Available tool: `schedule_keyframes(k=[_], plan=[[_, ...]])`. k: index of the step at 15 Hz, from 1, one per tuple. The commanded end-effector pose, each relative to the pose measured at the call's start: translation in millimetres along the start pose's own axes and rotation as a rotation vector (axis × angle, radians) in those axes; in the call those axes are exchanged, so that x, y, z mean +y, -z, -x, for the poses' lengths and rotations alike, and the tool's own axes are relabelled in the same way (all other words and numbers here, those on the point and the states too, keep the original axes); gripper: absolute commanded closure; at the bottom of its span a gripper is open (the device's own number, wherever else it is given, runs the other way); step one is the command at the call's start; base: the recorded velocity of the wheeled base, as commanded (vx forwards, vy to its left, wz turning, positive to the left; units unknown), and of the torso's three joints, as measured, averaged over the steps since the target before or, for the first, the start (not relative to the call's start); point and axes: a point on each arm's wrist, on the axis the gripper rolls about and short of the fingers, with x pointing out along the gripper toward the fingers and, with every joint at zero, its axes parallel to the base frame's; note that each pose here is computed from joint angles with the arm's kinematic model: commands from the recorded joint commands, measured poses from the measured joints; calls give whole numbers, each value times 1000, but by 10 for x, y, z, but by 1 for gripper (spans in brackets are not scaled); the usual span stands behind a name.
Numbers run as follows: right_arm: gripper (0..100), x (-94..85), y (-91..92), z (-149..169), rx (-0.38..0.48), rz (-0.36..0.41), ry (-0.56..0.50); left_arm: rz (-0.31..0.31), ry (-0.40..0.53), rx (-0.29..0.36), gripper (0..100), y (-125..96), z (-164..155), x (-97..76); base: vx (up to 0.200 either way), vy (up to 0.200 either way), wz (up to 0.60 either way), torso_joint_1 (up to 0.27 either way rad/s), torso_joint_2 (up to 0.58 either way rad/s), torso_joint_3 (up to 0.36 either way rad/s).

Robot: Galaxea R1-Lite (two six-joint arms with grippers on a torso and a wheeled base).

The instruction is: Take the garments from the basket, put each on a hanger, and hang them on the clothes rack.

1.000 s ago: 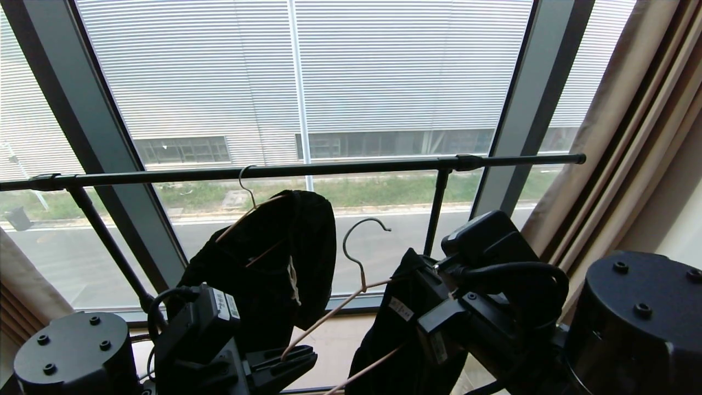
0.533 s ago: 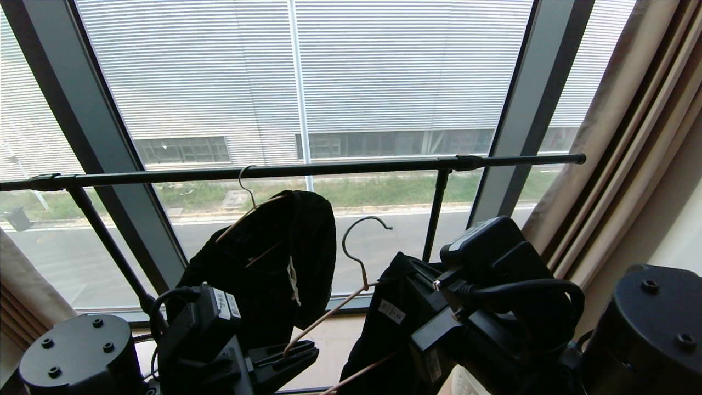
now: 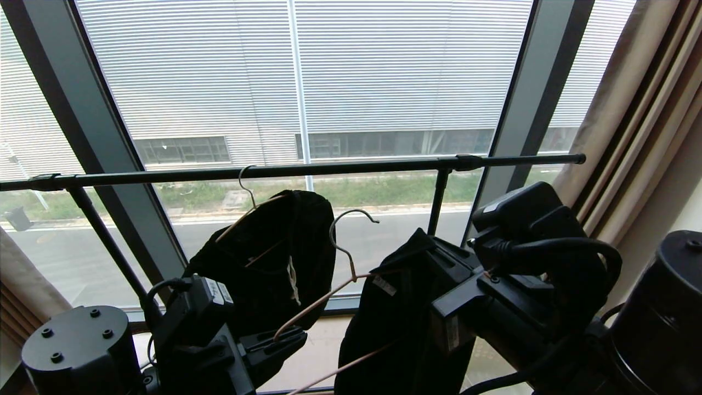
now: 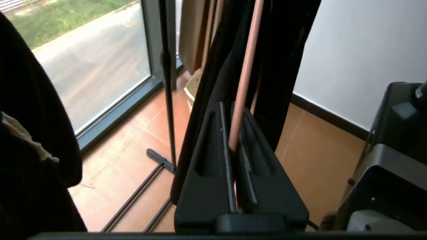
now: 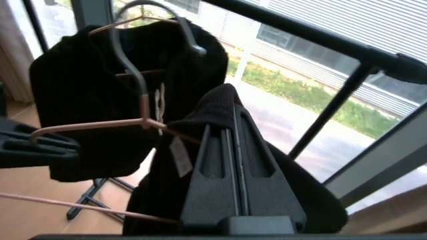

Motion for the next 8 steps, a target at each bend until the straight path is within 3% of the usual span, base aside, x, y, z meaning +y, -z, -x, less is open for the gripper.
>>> schedule_keyframes(k=[1,8], plan=[[100,-72,-29,-35,-6,-11,30,-3,-14,-17,100,-30,24,12,0,0,0,0,0,0],[100,-155,-28,-149,2,-18,80,-7,-46,-53,100,-90,83,62,0,0,0,0,0,0]])
